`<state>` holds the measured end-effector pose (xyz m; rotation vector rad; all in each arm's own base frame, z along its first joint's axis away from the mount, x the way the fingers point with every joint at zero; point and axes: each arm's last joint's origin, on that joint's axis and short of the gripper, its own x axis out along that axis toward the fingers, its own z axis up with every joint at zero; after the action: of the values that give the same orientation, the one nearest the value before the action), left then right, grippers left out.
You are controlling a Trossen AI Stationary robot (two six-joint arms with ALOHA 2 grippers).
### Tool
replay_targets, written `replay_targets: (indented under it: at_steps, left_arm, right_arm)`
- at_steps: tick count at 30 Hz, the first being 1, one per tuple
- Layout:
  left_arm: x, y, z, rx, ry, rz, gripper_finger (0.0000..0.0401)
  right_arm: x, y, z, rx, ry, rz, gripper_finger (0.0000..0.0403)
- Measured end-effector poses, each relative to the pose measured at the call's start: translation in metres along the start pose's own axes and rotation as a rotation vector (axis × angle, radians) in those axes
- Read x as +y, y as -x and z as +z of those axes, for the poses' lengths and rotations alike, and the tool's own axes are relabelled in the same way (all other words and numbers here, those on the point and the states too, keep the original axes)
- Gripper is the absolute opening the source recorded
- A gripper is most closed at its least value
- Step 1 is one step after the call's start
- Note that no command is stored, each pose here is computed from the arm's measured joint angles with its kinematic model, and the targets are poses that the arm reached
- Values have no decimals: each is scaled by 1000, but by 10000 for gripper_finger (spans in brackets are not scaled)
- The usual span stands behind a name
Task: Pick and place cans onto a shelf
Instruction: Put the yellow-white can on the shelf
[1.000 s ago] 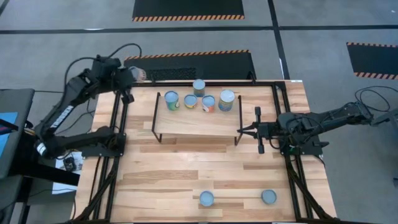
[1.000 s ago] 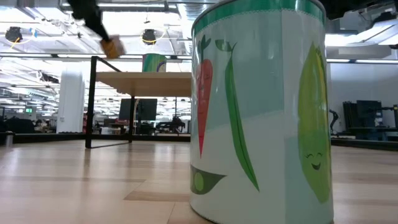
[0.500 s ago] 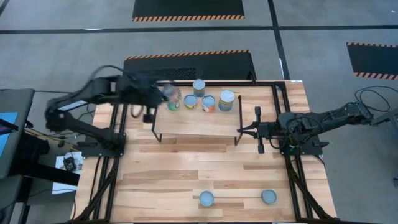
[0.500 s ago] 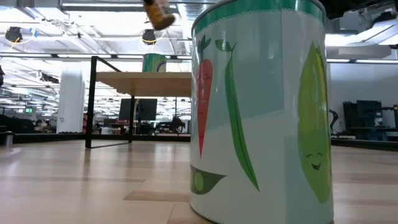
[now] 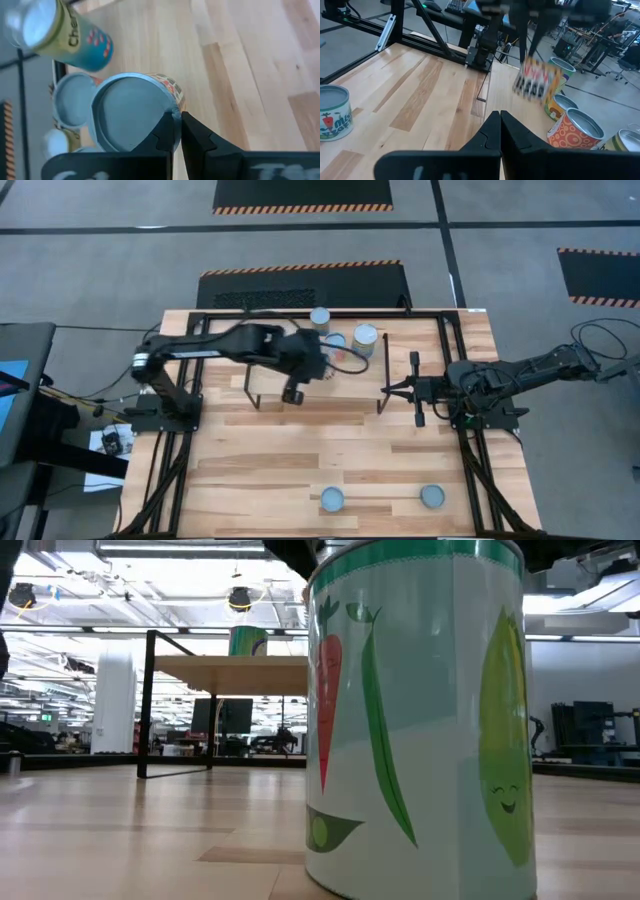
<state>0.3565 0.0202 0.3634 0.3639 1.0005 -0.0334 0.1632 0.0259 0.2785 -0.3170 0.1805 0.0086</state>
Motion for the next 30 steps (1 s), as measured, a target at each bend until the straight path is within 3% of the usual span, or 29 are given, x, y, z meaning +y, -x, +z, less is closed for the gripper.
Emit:
replay_targets:
  at_steps: [8,16,30]
  left_arm:
    - [21,-38,1,55,158,-46,3]
    - [21,-54,4,56,157,-59,3]
    - [26,-54,6,18,172,-41,18]
  right_arm:
    - [0,0,0,0,-1,0,12]
    - [0,0,0,5,-2,1,12]
    - [0,0,0,4,-2,2,12]
